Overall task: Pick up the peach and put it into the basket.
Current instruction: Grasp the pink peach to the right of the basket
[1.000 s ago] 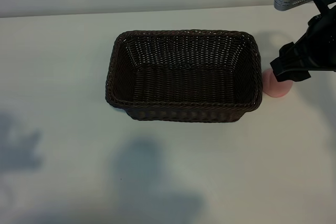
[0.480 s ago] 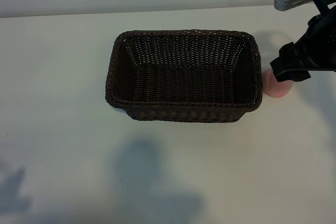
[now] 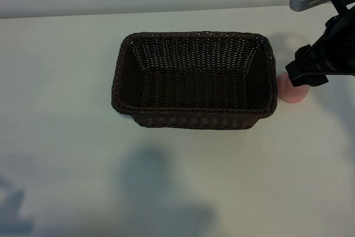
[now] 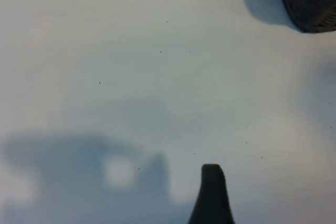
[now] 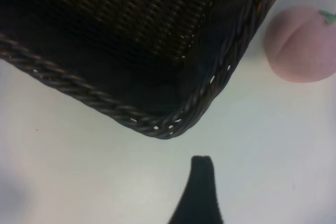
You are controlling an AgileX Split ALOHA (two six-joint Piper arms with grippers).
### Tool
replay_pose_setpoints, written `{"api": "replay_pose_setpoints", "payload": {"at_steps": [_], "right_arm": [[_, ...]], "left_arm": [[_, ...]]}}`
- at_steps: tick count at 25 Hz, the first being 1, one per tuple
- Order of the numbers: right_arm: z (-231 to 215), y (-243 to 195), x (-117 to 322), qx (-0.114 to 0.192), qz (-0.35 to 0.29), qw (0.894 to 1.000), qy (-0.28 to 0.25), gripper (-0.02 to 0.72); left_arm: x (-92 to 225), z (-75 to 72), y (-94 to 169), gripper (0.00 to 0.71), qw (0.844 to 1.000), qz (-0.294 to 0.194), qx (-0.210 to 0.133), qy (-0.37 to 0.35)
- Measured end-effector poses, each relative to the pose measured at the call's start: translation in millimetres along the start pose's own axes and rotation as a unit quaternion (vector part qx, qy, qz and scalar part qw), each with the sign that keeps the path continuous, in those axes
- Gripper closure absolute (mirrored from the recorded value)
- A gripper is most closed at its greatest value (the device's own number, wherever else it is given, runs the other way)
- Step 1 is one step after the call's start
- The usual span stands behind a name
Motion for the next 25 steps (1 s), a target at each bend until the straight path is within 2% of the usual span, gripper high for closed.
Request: {"api": "replay_pose_setpoints", "payload": {"at_steps": [5,18,25], "right_arm": [[-0.1,0.0,0.0,0.0,0.0,1.0,0.0,0.109],[-0.1,-0.6,-1.1,0.0,-0.003,1.0,-0.008,0.109],[-9.6,-21.5,-6.8,0.027,0.002,0.999,-0.04,0.124]], "left_arm": [[5.5,0.5,-3.0,0.147,1.0,0.015,-0.003,-0.002],[5.9,0.9,-2.9,0.156,1.0,0.016,-0.004,-0.002],[7.9,1.2,3.0,0.157,1.0,-0.01,-0.008,-0.001]]}}
Point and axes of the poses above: a point on each arm's last joint axis where the gripper is mounted, y pointing back along that axis away from the gripper, z along the wrist's bending axis when the last joint is at zero, x = y × z, the point moved 6 cm from there along -y, pointing out along that axis toward the gripper, and after that the axes turned 11 degrees about -y, right-handed, at the moved point
